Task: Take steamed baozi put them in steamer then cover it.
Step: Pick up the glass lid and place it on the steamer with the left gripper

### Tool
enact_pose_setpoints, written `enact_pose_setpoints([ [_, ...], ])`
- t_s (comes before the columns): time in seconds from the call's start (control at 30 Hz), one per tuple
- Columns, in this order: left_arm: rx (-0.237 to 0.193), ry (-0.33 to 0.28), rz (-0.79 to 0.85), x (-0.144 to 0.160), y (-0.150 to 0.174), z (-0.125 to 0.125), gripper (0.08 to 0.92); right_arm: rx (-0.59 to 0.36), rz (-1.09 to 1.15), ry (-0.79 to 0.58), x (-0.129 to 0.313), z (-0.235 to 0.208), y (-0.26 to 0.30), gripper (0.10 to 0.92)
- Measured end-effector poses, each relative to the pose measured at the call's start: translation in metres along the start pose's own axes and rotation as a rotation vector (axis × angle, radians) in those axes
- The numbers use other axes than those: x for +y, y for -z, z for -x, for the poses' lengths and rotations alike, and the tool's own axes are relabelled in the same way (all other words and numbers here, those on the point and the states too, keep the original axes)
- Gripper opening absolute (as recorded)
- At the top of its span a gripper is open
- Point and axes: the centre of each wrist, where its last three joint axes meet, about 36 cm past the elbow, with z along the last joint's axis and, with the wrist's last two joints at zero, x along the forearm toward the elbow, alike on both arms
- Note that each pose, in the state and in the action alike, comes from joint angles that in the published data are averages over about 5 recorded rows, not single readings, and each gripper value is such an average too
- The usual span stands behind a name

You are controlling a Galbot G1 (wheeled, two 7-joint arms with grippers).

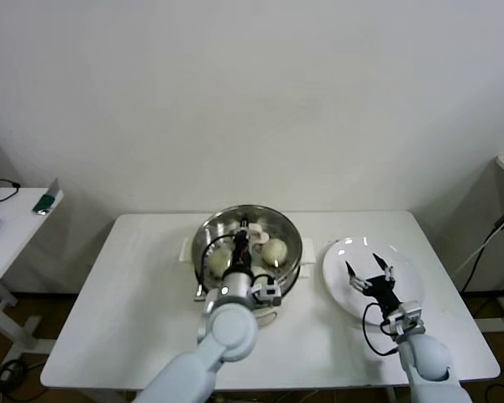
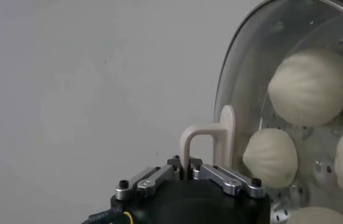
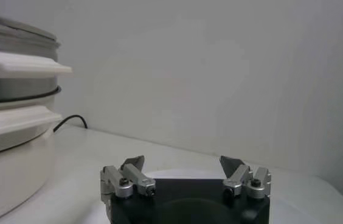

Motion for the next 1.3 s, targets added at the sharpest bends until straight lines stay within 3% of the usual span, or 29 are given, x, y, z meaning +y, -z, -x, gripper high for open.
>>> enact_pose_setpoints([
  [1.03,0.004,0.011,0.033,-0.014,0.006,0.002,0.152,0.000,0.011,0.002,0.000,-0.006,-0.005,0.823],
  [1.13,0.002,0.004,0.028,-0.013,0.005,0.000,0.177,0.003,0.012,0.000,-0.001,-0.007,-0.004,0.823],
  [1.3,-0.005,0.002,0.015,-0.008,0.000,-0.003,0.309,0.013,0.017,-0.006,-0.001,-0.007,-0.003,0.823],
])
